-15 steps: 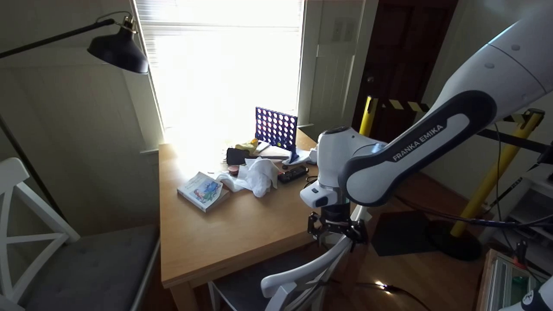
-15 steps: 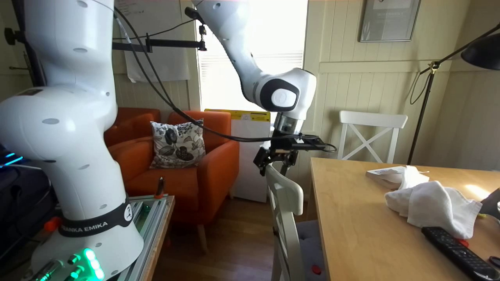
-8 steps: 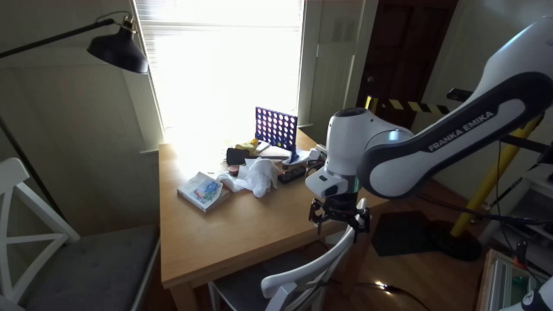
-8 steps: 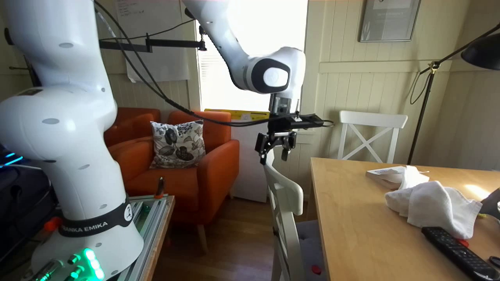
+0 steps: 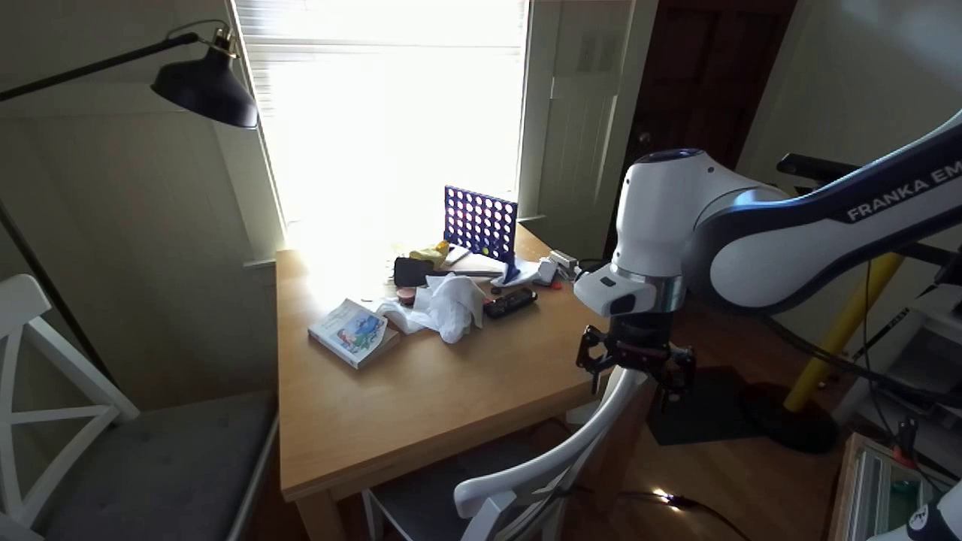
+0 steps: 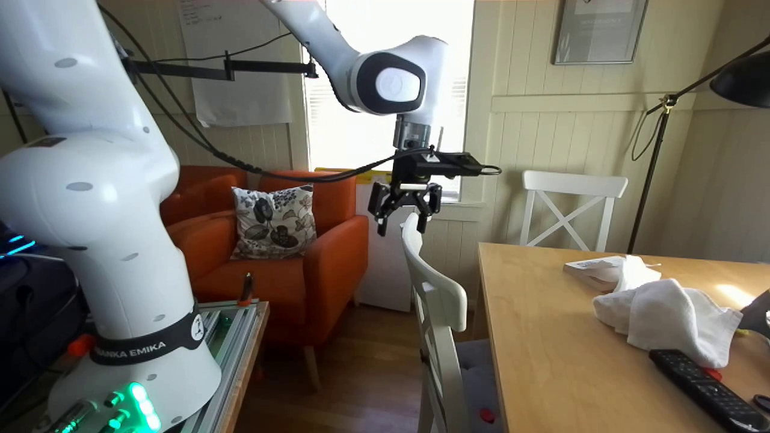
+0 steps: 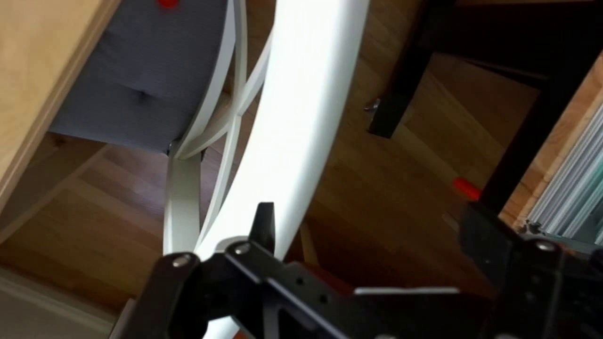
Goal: Push the chair on the right underneath the table.
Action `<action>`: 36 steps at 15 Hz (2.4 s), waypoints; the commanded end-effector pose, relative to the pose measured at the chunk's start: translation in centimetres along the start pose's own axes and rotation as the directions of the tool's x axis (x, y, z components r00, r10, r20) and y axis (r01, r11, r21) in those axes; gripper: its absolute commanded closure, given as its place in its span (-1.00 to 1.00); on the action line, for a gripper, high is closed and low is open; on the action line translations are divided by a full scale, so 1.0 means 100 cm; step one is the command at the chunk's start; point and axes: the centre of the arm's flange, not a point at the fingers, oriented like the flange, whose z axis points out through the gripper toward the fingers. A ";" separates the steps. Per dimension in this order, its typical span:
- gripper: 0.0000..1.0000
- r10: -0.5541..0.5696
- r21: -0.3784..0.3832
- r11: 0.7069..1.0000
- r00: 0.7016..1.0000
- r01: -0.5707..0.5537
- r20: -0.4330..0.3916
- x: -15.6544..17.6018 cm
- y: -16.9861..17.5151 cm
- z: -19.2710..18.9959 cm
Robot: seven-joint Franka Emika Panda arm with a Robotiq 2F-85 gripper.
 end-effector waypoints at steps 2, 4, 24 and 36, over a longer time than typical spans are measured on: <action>-1.00 0.009 0.009 1.000 1.000 -0.009 -0.009 0.000 -0.006 0.004; -1.00 0.012 0.011 1.000 1.000 -0.012 -0.012 0.000 -0.007 0.005; -1.00 0.311 -0.143 0.929 0.928 -0.342 -0.204 0.027 -0.043 0.021; -1.00 0.290 -0.300 0.892 0.937 -0.338 -0.193 0.045 -0.038 0.042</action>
